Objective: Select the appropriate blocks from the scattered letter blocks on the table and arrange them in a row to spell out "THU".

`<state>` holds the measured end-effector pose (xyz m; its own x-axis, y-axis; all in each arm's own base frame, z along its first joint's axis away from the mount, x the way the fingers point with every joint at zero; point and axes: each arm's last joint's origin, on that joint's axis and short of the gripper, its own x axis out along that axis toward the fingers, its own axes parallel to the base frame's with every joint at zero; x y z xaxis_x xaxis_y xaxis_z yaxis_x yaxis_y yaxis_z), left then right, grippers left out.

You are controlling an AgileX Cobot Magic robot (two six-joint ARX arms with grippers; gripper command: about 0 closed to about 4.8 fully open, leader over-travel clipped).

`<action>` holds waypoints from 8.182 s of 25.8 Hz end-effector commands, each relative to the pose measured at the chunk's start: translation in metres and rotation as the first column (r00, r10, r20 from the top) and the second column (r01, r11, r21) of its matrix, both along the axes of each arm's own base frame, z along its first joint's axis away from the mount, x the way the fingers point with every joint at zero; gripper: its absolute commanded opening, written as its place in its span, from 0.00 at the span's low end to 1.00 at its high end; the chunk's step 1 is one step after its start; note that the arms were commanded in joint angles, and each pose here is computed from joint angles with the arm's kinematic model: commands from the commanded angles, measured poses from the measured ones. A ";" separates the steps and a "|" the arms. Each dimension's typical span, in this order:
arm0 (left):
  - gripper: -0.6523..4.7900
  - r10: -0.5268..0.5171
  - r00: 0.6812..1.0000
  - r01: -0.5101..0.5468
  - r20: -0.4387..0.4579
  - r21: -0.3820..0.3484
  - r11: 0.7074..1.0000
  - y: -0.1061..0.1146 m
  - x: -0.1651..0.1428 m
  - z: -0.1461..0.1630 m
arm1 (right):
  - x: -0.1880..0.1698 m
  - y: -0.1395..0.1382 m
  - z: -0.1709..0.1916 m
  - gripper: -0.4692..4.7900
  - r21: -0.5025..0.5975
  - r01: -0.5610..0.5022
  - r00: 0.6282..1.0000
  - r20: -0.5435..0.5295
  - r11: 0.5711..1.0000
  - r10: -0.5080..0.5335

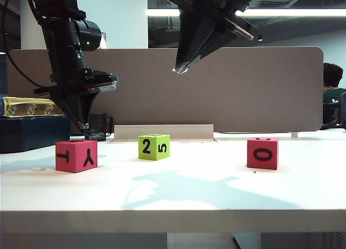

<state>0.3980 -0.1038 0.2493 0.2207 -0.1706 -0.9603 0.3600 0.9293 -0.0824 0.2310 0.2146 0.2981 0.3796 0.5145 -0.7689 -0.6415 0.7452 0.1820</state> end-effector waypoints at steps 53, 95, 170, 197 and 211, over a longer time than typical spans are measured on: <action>0.11 0.083 0.996 -0.087 0.027 0.156 0.984 0.009 0.014 0.011 | -0.002 -0.001 0.001 0.08 -0.010 0.003 1.000 -0.013 1.000 -0.003; 0.48 -0.088 0.987 0.119 0.137 -0.241 0.963 -0.051 0.012 0.026 | 0.030 -0.036 -0.004 0.32 -0.141 0.246 0.968 0.095 0.959 -0.234; 0.74 -0.122 0.956 0.147 0.267 -0.077 0.986 -0.110 0.045 -0.023 | 0.024 -0.055 0.044 0.08 -0.087 0.181 0.983 -0.017 0.980 -0.183; 0.89 -0.133 0.972 0.163 0.196 -0.148 0.975 -0.114 0.041 -0.029 | 0.024 -0.055 0.044 0.08 -0.088 0.181 0.983 -0.018 0.980 -0.183; 0.85 -0.123 0.960 0.157 0.252 -0.120 0.980 -0.116 0.047 -0.031 | 0.023 -0.055 0.043 0.08 -0.092 0.180 0.983 -0.022 0.979 -0.183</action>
